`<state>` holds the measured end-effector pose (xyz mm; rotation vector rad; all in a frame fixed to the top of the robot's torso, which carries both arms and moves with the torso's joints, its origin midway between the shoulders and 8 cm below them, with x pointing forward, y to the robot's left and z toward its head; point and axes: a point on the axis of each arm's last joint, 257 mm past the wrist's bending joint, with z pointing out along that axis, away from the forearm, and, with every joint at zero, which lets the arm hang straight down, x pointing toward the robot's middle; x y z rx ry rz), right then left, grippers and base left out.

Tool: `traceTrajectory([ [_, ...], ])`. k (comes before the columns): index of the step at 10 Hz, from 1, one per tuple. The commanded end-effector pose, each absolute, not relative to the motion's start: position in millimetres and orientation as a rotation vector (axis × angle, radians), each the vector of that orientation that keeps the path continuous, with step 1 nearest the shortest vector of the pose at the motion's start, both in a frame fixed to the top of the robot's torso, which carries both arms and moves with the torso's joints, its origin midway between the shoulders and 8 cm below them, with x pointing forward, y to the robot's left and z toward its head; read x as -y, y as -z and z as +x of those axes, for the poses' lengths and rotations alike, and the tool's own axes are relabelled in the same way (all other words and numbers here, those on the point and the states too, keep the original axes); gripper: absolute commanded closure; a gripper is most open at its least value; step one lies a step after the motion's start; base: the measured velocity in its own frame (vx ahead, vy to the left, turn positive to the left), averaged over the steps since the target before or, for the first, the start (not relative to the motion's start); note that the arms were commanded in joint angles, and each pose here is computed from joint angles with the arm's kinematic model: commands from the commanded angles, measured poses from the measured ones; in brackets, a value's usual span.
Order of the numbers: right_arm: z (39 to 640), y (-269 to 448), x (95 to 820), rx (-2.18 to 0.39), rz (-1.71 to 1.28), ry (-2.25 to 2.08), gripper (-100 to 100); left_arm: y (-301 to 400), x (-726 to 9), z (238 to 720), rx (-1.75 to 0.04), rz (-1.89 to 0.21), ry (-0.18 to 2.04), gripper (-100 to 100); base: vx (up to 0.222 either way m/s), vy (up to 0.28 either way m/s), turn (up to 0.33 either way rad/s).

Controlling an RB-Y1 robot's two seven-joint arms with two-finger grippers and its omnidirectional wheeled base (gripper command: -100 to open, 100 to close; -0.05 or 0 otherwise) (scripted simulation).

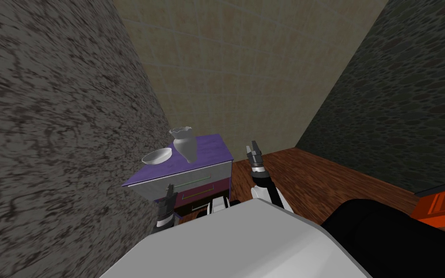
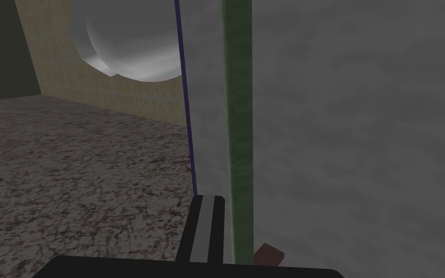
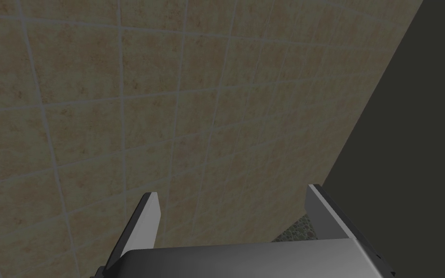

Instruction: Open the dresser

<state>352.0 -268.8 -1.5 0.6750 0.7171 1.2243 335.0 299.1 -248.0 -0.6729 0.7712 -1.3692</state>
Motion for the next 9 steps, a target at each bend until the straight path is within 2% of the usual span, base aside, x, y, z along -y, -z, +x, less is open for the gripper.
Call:
traceTrajectory([
  [1,352.0,1.5,268.8,-0.717,0.675,-1.224,0,267.4,-290.7,335.1,-0.816,-0.722,1.366,-100,0.000,0.008,-0.001],
  [9,352.0,1.5,268.8,-0.717,0.675,-1.224,0,274.9,-284.7,331.2,-0.798,-0.748,1.370,-100,0.002,-0.008,0.007],
])
